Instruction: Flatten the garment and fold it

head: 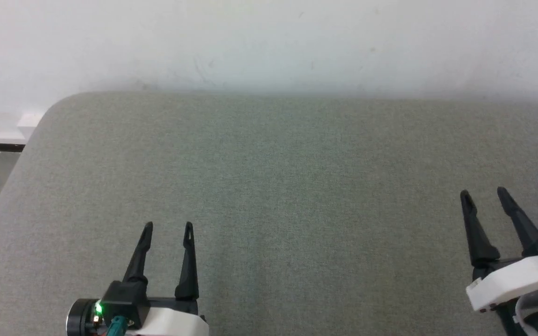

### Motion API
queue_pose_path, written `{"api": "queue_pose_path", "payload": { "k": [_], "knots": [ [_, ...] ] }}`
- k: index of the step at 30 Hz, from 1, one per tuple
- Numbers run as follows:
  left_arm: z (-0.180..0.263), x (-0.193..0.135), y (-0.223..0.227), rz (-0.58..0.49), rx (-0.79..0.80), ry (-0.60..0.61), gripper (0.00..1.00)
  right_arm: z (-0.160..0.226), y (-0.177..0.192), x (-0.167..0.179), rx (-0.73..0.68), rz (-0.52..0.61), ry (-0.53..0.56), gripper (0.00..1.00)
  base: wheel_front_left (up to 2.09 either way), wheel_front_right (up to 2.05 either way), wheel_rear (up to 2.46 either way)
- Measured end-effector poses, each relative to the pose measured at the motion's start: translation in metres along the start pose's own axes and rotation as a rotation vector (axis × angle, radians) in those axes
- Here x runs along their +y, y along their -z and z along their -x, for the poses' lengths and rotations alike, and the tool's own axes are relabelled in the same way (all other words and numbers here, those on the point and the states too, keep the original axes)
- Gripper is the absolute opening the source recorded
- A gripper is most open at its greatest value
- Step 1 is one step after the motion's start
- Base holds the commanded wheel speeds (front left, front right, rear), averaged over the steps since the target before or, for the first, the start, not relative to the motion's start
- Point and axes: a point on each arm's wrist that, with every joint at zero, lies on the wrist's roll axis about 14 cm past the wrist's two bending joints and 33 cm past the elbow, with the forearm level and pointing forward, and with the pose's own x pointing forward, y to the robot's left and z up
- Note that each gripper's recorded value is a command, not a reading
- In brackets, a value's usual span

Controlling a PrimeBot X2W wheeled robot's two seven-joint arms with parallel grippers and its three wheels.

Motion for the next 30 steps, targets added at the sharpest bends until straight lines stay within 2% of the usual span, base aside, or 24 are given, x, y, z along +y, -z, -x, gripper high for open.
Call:
{"api": "queue_pose_path", "payload": {
  "k": [7, 17, 28, 29, 30],
  "knots": [
    [0.004, 0.0, 0.004, -0.003, 0.014, -0.007, 1.0, 0.01, 0.012, 0.012, -0.002, -0.025, 0.01, 1.0, 0.0, 0.0, 0.0],
    [0.012, 0.0, 0.014, 0.011, 0.049, -0.021, 1.0, 0.027, 0.03, -0.004, -0.011, 0.046, 0.08, 1.0, 0.0, 0.0, 0.0],
    [0.015, -0.009, 0.021, 0.044, 0.073, 0.004, 1.0, 0.034, 0.048, -0.013, 0.019, 0.024, 0.112, 1.0, 0.0, 0.0, 0.0],
    [0.015, -0.008, 0.02, 0.037, 0.068, 0.003, 0.0, 0.034, 0.048, -0.013, 0.02, 0.022, 0.112, 0.0, 0.0, 0.0, 0.0],
    [0.014, -0.008, 0.02, 0.034, 0.066, 0.003, 0.0, 0.034, 0.049, -0.013, 0.023, 0.022, 0.113, 0.0, 0.0, 0.0, 0.0]
  ]
}}
